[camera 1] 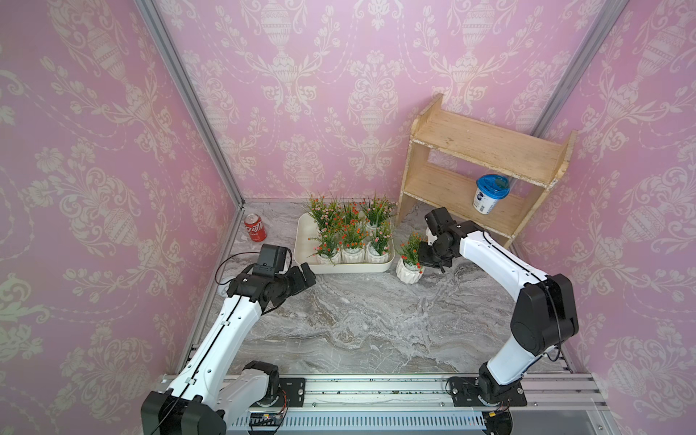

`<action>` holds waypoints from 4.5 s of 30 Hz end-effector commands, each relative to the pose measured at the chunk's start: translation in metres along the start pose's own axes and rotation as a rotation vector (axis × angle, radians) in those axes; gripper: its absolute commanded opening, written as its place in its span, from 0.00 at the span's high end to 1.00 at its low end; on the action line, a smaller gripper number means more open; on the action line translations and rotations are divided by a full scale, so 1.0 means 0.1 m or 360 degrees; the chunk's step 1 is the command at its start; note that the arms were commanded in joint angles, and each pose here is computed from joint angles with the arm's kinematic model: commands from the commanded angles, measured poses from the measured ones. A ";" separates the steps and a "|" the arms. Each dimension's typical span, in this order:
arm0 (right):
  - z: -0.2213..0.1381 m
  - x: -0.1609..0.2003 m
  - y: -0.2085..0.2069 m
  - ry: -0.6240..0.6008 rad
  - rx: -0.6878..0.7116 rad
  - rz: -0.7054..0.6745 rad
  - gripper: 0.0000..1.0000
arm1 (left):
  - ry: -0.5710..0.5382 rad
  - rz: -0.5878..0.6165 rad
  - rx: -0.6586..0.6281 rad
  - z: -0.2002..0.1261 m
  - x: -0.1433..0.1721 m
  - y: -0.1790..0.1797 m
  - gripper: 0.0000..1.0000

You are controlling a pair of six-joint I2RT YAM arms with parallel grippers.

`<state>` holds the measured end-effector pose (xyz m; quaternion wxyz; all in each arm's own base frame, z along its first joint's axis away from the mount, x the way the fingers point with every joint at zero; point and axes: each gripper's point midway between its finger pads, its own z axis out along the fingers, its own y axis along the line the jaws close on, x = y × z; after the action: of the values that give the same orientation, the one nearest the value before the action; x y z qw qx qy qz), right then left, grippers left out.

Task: Put the potted gypsophila into the storage box
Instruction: Pick up the baby's breath potted plant from the center of the board, then place the baby's breath potted plant at the center of the board, then pick up the baby's breath potted plant from the center of the board.

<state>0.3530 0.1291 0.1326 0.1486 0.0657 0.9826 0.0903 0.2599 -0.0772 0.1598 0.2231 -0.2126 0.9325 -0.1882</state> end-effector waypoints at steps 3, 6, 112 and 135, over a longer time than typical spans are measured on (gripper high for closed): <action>-0.26 0.26 0.15 -0.0028 -0.0055 -0.0094 1.00 | 0.0009 0.0010 -0.0060 -0.04 0.07 0.07 0.01; -0.27 0.43 0.31 -0.0020 -0.0071 -0.0151 1.00 | 0.0010 0.0004 -0.0059 -0.05 0.08 0.06 0.01; -0.01 0.73 0.68 -0.0031 -0.0109 -0.0144 0.58 | 0.0281 0.0332 -0.0283 0.84 0.64 -0.28 0.99; -0.06 0.67 0.61 -0.0060 -0.0108 -0.0115 0.58 | 0.0079 0.0294 -0.0401 0.18 0.23 0.14 1.00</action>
<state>0.2962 0.2044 0.1276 0.1673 0.0244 0.9786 0.1175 0.2444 -0.0981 0.1135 0.1634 -0.1448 0.9739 -0.0615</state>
